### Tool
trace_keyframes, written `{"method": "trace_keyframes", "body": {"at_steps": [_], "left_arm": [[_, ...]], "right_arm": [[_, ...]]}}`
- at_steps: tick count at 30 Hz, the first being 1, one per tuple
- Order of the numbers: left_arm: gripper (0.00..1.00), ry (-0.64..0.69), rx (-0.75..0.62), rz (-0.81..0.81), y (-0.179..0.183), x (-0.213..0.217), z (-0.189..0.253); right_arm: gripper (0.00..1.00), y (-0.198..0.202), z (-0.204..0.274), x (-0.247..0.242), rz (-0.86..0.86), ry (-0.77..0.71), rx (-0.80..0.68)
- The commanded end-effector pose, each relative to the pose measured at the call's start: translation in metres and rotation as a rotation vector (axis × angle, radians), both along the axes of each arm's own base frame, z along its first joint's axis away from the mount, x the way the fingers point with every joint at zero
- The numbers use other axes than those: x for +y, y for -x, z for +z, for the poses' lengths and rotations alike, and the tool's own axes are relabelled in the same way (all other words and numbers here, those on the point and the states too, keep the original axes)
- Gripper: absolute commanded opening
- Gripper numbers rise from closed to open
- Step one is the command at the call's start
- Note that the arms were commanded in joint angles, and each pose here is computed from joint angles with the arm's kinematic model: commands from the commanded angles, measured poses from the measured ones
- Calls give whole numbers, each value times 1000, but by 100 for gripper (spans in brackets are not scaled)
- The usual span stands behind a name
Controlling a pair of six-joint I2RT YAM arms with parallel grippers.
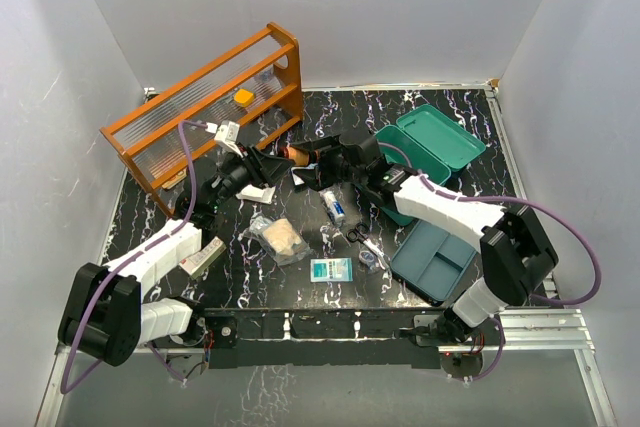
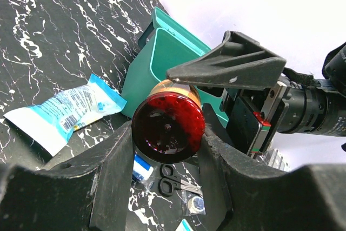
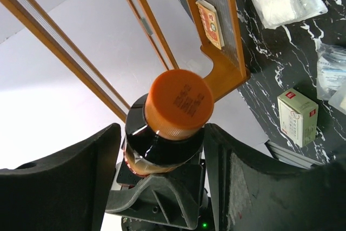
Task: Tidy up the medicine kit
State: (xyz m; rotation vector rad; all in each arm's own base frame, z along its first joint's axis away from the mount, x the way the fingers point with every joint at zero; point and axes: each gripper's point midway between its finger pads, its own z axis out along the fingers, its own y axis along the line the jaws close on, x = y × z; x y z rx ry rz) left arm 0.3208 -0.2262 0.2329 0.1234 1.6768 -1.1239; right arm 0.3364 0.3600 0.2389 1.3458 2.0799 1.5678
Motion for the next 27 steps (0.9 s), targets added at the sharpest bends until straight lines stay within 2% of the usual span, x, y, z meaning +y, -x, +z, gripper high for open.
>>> {"method": "trace_keyframes", "body": {"at_steps": [1, 7, 13, 15, 19, 23, 27], "left_arm": [[20, 22, -124, -19, 3, -2, 28], [21, 27, -125, -29, 6, -3, 26], [24, 22, -110, -30, 8, -2, 22], [34, 16, -97, -30, 8, -2, 20], [70, -21, -52, -61, 14, -4, 17], [82, -44, -55, -14, 20, 7, 18], [88, -70, -65, 39, 27, 19, 22]], "right_arm": [[58, -11, 32, 4, -29, -50, -61], [53, -15, 30, 5, -40, -44, -63], [40, -18, 34, 2, -61, -43, -91], [37, -19, 37, -1, -70, -34, -114], [36, -22, 46, -9, -71, 36, -234], [36, -28, 58, -28, -17, 210, -489], [37, -24, 51, -62, 37, 382, -586]]}}
